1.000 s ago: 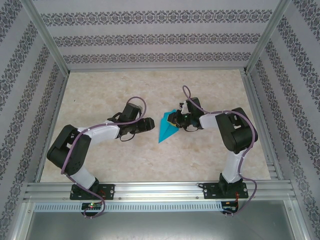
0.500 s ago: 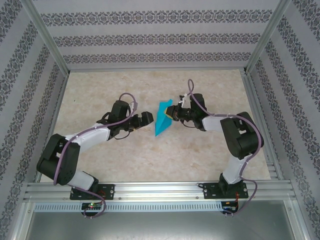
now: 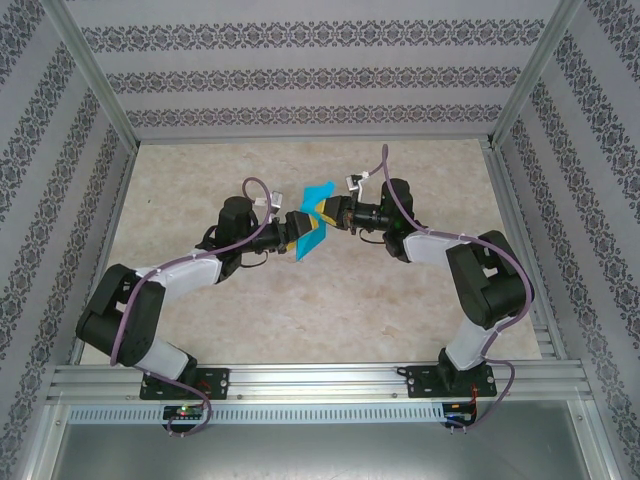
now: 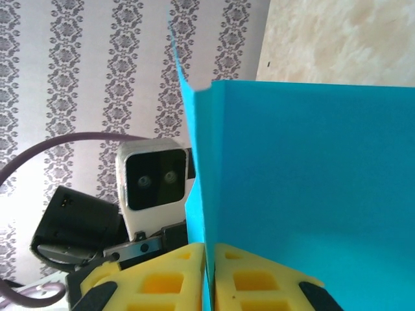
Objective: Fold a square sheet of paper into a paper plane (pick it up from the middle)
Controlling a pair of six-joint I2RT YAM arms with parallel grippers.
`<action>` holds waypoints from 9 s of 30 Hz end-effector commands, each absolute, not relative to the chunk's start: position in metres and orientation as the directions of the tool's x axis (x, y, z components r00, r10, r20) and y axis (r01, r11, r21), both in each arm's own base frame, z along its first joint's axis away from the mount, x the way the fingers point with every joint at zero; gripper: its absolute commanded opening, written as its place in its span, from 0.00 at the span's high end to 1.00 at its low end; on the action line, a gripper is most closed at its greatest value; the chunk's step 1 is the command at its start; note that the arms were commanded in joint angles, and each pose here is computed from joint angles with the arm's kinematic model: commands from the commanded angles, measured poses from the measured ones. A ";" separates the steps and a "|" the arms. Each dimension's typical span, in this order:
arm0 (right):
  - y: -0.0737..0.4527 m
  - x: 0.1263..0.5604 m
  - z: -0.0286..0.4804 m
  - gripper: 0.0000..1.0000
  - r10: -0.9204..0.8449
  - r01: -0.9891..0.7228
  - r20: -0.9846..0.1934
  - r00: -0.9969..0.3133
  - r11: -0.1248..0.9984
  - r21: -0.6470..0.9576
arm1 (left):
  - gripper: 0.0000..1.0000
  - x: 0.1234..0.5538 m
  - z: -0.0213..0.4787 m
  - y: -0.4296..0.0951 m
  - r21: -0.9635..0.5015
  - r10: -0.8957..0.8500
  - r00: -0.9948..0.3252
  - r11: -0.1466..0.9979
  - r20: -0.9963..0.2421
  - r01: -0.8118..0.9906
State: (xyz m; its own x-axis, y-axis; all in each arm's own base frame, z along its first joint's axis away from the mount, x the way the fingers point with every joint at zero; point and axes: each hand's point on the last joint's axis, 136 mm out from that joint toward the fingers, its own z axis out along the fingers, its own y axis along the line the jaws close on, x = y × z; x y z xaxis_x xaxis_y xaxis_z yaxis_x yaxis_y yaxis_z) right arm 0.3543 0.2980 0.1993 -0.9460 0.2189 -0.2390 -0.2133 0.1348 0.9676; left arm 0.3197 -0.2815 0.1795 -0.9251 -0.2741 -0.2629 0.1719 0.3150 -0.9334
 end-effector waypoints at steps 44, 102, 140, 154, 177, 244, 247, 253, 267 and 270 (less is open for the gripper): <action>0.117 0.347 0.124 0.24 0.434 0.165 -0.486 -0.759 0.849 0.502 | 0.85 0.349 0.100 -0.199 0.442 0.324 -0.852 0.888 -0.411 0.125; 0.262 0.276 0.013 0.60 -0.498 -0.511 -0.118 -0.859 0.825 0.239 | 0.02 0.334 0.100 -0.092 -0.467 -0.457 -0.806 0.845 -0.376 -0.261; 0.329 0.301 0.039 0.57 -0.306 -0.374 -0.242 -0.921 0.869 0.323 | 0.00 0.335 0.089 -0.128 -0.573 -0.412 -0.859 0.799 -0.303 -0.182; 0.291 0.313 0.064 0.62 -0.087 -0.253 -0.308 -0.947 0.795 0.552 | 0.05 0.331 0.083 -0.175 -0.730 -0.394 -0.901 0.668 -0.183 -0.144; 0.259 0.322 -0.002 0.65 0.169 0.047 -0.110 -0.979 0.721 0.692 | 0.31 0.303 0.068 -0.263 -0.763 -0.377 -0.926 0.595 0.011 -0.252; 0.256 0.299 0.080 0.41 -0.374 -0.657 -0.841 -0.392 0.754 -0.029 | 0.91 0.321 0.060 -0.310 -0.748 -0.328 -0.938 0.594 0.111 -0.296; 0.266 0.296 0.071 0.41 -0.434 -0.687 -0.833 -0.342 0.721 -0.094 | 0.91 0.321 0.062 -0.310 -0.740 -0.328 -0.938 0.602 0.114 -0.300; 0.279 0.298 0.060 0.39 -0.496 -0.712 -0.822 -0.279 0.681 -0.170 | 0.91 0.320 0.065 -0.309 -0.726 -0.322 -0.939 0.616 0.120 -0.304; 0.289 0.312 0.045 0.52 -0.515 -0.699 -0.817 -0.260 0.684 -0.209 | 0.91 0.319 0.067 -0.308 -0.712 -0.329 -0.934 0.622 0.139 -0.325; 0.289 0.313 0.044 0.60 -0.518 -0.697 -0.814 -0.262 0.685 -0.212 | 0.91 0.320 0.068 -0.309 -0.716 -0.328 -0.933 0.616 0.147 -0.329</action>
